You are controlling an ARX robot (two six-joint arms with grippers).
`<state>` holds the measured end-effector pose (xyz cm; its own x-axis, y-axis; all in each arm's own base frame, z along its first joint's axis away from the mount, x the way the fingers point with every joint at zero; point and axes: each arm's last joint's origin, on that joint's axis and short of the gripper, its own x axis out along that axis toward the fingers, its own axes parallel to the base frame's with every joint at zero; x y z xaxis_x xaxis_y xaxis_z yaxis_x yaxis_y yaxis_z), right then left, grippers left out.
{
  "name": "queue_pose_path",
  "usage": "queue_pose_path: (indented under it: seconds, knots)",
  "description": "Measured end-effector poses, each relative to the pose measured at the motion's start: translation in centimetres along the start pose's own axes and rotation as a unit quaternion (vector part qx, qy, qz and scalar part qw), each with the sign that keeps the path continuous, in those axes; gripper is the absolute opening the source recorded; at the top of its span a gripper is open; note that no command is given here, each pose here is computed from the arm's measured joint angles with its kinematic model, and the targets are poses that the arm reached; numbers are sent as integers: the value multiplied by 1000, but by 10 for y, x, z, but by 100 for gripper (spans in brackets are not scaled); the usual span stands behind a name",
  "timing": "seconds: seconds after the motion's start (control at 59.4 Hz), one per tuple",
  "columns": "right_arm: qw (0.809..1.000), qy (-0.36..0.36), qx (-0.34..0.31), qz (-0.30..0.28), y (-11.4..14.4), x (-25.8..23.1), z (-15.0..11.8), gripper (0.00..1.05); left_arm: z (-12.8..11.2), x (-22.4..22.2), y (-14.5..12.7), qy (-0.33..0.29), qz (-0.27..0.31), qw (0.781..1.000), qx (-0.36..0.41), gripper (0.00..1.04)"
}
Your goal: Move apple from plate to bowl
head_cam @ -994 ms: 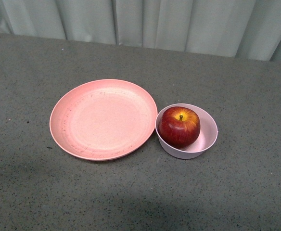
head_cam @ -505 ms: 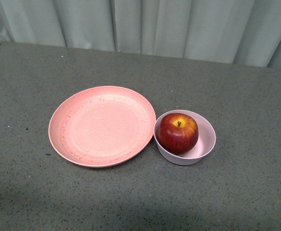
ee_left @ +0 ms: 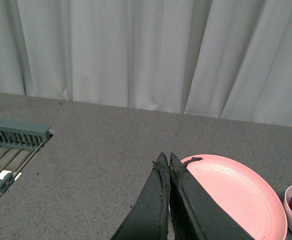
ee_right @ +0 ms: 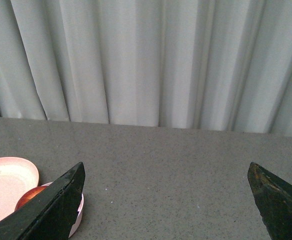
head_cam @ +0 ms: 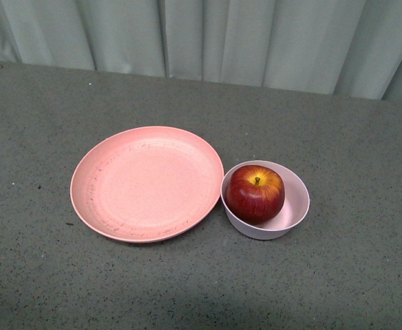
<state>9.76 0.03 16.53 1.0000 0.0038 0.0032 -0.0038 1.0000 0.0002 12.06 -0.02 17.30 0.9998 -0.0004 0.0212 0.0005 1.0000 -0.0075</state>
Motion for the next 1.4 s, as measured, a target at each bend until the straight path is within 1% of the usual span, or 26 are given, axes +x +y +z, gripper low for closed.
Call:
queue_pose_path:
  seconds: [0.607, 0.691, 0.775, 0.927, 1.011, 1.112, 1.146, 1.314, 1.382, 1.398]
  knots:
    - [1000, 0, 0, 0, 0, 0, 0, 95, 0, -14, 0, -1, 0, 1000, 0, 4]
    - [1000, 0, 0, 0, 0, 0, 0, 95, -5, -21, 0, 16, -1, 1000, 0, 4]
    - [1000, 0, 0, 0, 0, 0, 0, 95, -3, -24, 0, 2, -1, 1000, 0, 4]
    - [1000, 0, 0, 0, 0, 0, 0, 95, -3, -24, 0, 3, -1, 1000, 0, 5]
    - [1000, 0, 0, 0, 0, 0, 0, 95, -3, -24, 0, 3, -1, 1000, 0, 21]
    - [1000, 0, 0, 0, 0, 0, 0, 95, -3, -24, 0, 3, -1, 1000, 0, 37]
    - [1000, 0, 0, 0, 0, 0, 0, 95, -3, -24, 0, 3, -1, 1000, 0, 44]
    - [1000, 0, 0, 0, 0, 0, 0, 95, -3, -24, 0, 3, -1, 1000, 0, 71]
    - [1000, 0, 0, 0, 0, 0, 0, 95, -3, -24, 0, 2, -1, 1000, 0, 85]
    - [1000, 0, 0, 0, 0, 0, 0, 95, -3, -24, 0, 3, -1, 1000, 0, 87]
